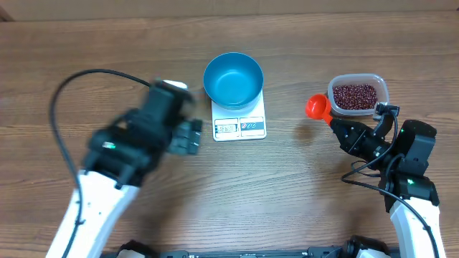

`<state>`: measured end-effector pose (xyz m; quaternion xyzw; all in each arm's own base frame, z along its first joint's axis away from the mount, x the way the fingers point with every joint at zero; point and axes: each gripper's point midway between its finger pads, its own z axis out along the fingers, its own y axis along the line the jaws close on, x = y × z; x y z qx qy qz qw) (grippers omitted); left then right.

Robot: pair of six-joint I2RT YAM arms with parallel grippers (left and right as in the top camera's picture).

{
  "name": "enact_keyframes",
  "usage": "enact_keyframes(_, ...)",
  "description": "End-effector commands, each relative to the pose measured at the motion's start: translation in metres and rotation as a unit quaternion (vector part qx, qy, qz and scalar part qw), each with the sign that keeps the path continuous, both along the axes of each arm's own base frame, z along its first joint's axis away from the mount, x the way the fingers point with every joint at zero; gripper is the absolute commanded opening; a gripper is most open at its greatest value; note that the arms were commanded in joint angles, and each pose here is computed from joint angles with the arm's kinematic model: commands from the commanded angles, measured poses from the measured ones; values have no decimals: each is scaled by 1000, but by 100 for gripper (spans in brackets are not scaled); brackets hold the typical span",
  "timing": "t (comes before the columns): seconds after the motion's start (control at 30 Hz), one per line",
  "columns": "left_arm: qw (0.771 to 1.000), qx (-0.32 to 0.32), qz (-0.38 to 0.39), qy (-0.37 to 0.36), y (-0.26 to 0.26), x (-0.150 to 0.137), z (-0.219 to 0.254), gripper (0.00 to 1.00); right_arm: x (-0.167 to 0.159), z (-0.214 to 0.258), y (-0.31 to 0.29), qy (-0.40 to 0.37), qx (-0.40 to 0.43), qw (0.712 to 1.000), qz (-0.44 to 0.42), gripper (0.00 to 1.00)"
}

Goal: Scoop item into bowl and weigh 150g on scale
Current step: 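Retract the left gripper to the side of the scale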

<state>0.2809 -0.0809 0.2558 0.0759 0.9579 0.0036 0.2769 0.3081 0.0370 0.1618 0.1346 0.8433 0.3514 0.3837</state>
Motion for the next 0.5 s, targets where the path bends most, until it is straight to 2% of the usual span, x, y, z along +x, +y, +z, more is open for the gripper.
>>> enact_keyframes(0.0, 976, -79, -197, -45, -24, -12, 40, 100, 4, 14, -4, -22, -14, 1000, -2, 4)
enact_keyframes(0.03, 964, -89, -243, -59, -27, -17, 46, 100, 4, 13, -3, -19, -13, 1000, -2, 3)
enact_keyframes(0.1, 954, -96, -276, -70, -25, -22, 50, 100, 2, 10, -3, -11, -11, 1000, -2, 3)
enact_keyframes(0.33, 964, -82, -254, -10, -10, -38, 30, 100, -1, 7, -2, -2, -10, 1000, -1, 4)
enact_keyframes(0.47, 963, -84, -254, -11, -12, -30, 29, 100, -1, 7, -2, -1, -9, 1000, -1, 4)
